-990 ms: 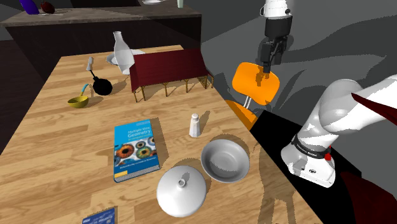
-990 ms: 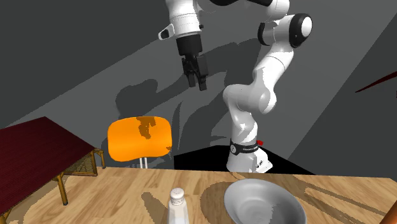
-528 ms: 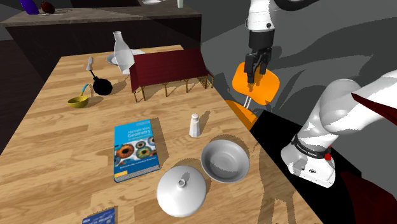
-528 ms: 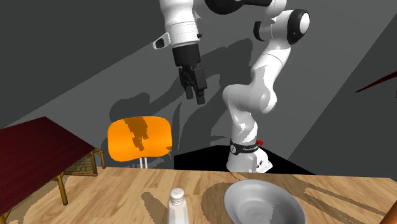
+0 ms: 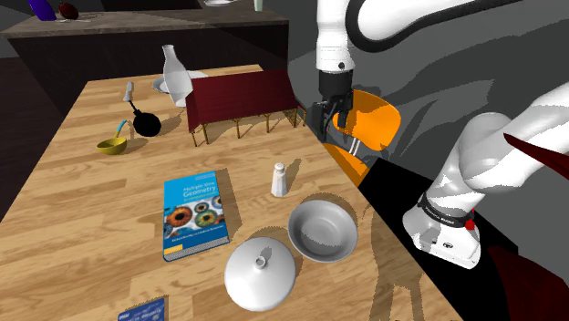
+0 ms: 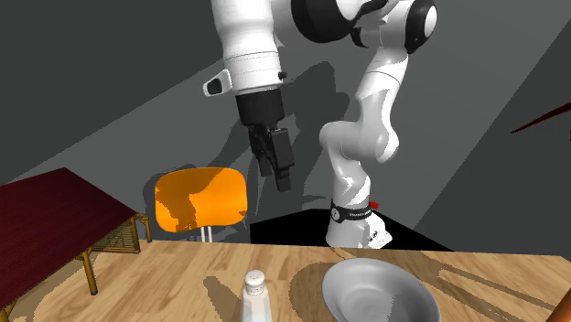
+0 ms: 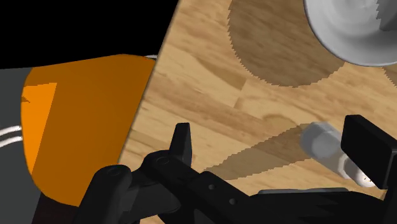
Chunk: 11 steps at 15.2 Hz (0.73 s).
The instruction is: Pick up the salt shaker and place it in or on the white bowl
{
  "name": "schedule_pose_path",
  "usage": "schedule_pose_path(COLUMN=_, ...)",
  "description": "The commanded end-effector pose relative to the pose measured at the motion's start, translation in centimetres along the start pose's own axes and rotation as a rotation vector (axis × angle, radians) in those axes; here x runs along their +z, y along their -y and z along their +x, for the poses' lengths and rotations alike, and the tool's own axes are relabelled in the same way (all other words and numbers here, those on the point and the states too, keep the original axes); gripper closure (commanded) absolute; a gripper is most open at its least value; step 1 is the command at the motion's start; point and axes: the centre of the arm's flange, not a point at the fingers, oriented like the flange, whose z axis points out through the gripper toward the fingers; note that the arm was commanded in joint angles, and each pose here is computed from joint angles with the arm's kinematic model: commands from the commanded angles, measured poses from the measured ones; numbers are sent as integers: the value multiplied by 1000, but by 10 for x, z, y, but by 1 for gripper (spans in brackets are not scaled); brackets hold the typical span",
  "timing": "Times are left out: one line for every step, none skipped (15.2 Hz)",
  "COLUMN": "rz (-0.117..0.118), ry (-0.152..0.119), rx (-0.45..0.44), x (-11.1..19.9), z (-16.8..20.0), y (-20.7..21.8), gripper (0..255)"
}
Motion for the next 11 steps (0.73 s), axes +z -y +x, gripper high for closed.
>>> schedule_pose_path(rz=8, ry=-8, rx=-2, x=9, z=15, y=18, gripper=0)
schedule_pose_path(rz=11, ry=-11, rx=-3, x=14, z=21, y=28, gripper=0)
schedule_pose_path(rz=14, ry=-14, rx=-4, x=19, z=27, y=37, gripper=0)
schedule_pose_path(rz=18, ry=-18, rx=-4, x=25, z=34, y=47, gripper=0)
schedule_pose_path(rz=21, ry=-21, rx=-5, x=30, z=40, y=56, gripper=0)
schedule_pose_path(rz=24, ry=-24, rx=-6, x=35, z=47, y=66, gripper=0)
schedule_pose_path(rz=28, ry=-27, rx=-7, x=40, z=53, y=75, gripper=0)
schedule_pose_path(rz=31, ry=-31, rx=-8, x=44, z=60, y=85, gripper=0)
schedule_pose_path(rz=34, ry=-34, rx=-9, x=49, z=66, y=95, gripper=0)
schedule_pose_path(rz=38, ry=-37, rx=-10, x=54, z=72, y=104, gripper=0)
schedule_pose_path(rz=39, ry=-38, rx=-10, x=56, z=75, y=108, gripper=0)
